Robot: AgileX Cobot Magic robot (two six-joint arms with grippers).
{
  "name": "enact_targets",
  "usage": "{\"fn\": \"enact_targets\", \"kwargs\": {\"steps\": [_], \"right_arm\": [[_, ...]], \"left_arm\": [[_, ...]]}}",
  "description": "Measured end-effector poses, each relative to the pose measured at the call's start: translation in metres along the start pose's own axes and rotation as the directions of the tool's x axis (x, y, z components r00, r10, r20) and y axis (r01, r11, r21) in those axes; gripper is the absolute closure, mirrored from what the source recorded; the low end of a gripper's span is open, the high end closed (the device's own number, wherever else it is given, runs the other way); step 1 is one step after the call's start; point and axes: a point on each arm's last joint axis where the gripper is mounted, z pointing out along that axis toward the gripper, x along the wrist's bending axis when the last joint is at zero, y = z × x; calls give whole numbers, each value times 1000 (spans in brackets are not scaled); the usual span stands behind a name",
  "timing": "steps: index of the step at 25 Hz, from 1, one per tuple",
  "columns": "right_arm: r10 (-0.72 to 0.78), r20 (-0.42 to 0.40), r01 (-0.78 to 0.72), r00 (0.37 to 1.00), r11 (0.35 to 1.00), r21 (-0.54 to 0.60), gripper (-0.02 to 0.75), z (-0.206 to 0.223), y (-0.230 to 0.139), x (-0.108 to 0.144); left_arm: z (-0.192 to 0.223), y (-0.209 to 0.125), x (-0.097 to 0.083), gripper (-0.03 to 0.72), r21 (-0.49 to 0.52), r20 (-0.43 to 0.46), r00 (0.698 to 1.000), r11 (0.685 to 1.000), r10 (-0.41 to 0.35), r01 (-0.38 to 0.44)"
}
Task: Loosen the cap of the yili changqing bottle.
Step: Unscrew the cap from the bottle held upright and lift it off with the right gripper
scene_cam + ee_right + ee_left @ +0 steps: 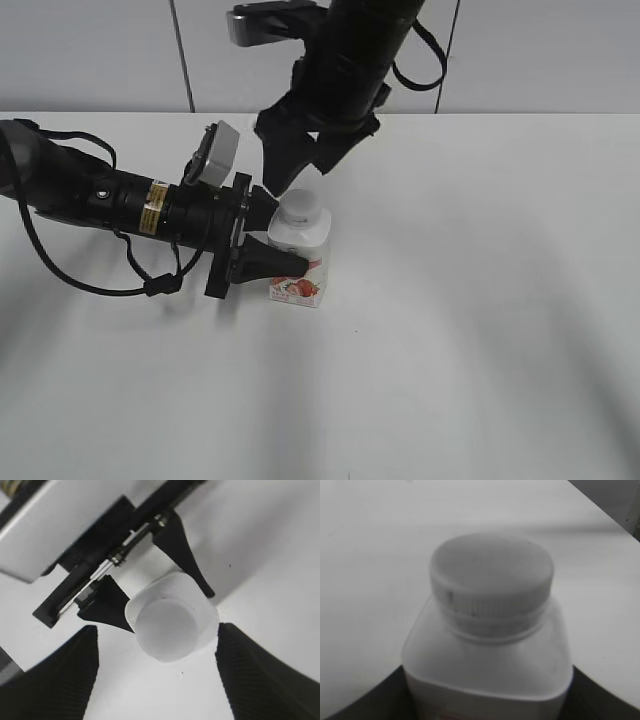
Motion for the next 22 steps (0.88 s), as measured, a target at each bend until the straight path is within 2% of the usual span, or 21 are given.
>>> {"fn": "enact_targets", "kwargs": {"steps": [2, 6, 16, 22], "right_arm": [[131, 20, -131, 991, 991, 16, 160, 0, -2, -2], [222, 58, -223, 973, 974, 23, 160, 0, -3, -5], [211, 67, -215, 975, 975, 49, 160, 15, -2, 5], [204, 88, -209, 975, 976, 54, 160, 21, -2, 1]], "left_arm": [[0, 0, 0, 281, 0, 0, 1000, 1000, 0, 0], [0, 0, 0, 283, 0, 0, 1000, 1000, 0, 0], [0, 0, 0, 283, 0, 0, 1000, 1000, 0, 0], [0, 0, 0, 284, 0, 0, 1000, 1000, 0, 0]]}}
